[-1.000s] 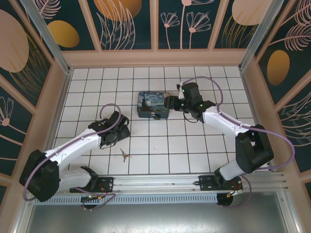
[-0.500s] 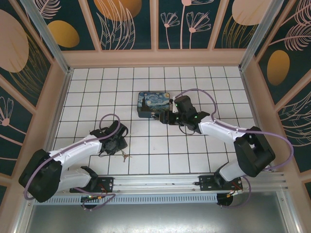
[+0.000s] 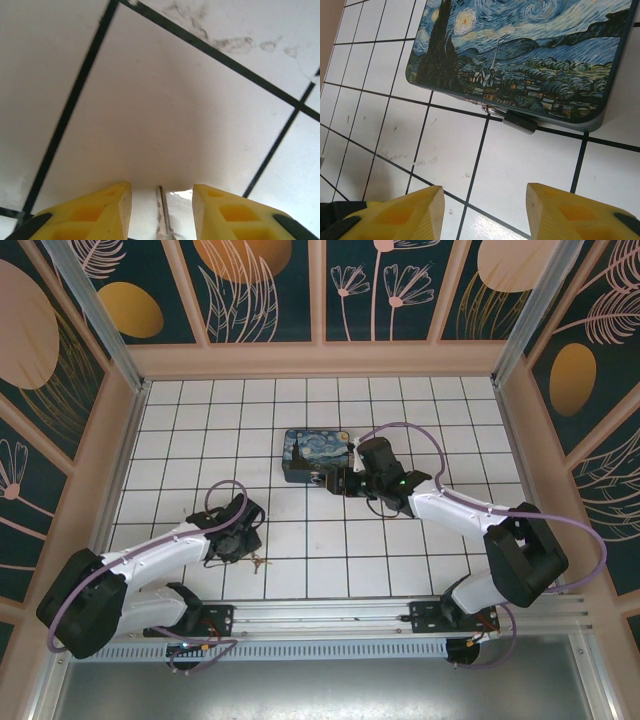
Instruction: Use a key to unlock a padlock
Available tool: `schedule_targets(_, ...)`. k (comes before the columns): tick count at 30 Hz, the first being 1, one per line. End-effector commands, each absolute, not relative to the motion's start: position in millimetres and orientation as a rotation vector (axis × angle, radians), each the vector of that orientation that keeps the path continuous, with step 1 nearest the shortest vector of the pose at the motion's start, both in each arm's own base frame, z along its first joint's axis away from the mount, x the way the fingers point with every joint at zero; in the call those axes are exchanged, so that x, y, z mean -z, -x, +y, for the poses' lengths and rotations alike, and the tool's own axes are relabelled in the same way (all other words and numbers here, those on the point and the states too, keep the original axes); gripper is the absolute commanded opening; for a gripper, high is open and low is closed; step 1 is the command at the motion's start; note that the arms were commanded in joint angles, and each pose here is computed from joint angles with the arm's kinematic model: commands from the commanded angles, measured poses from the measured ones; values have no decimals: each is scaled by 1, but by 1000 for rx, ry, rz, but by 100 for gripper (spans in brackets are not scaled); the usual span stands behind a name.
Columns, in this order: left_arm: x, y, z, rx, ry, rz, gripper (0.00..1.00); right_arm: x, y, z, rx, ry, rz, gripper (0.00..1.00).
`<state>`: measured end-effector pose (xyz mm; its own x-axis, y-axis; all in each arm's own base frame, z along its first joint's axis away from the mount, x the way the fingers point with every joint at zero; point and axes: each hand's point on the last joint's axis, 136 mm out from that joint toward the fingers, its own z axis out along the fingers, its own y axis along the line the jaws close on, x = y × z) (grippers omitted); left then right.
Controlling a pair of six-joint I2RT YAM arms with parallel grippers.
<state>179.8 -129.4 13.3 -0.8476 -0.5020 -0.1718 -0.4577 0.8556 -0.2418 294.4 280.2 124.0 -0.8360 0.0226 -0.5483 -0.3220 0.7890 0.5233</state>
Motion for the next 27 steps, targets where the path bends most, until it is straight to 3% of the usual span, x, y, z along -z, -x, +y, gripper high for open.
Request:
schedule_targets(1, -9, -165, -140, 342, 767, 2858, 37, -129, -298, 288, -856, 215, 2401, 47)
schedule_targets(8, -5, -164, -135, 299, 788, 2860, 32, -129, -297, 290, -852, 237, 2400, 47)
schedule_targets(13, -3, -166, -135, 289, 793, 2857, 21, -132, -294, 289, -836, 254, 2391, 46)
schedule_targets(17, -2, -168, -135, 273, 794, 2852, 20, -137, -292, 288, -769, 280, 2388, 46)
schedule_targets(27, -2, -173, -141, 307, 788, 2847, 7, -137, -281, 306, -719, 374, 2390, 46)
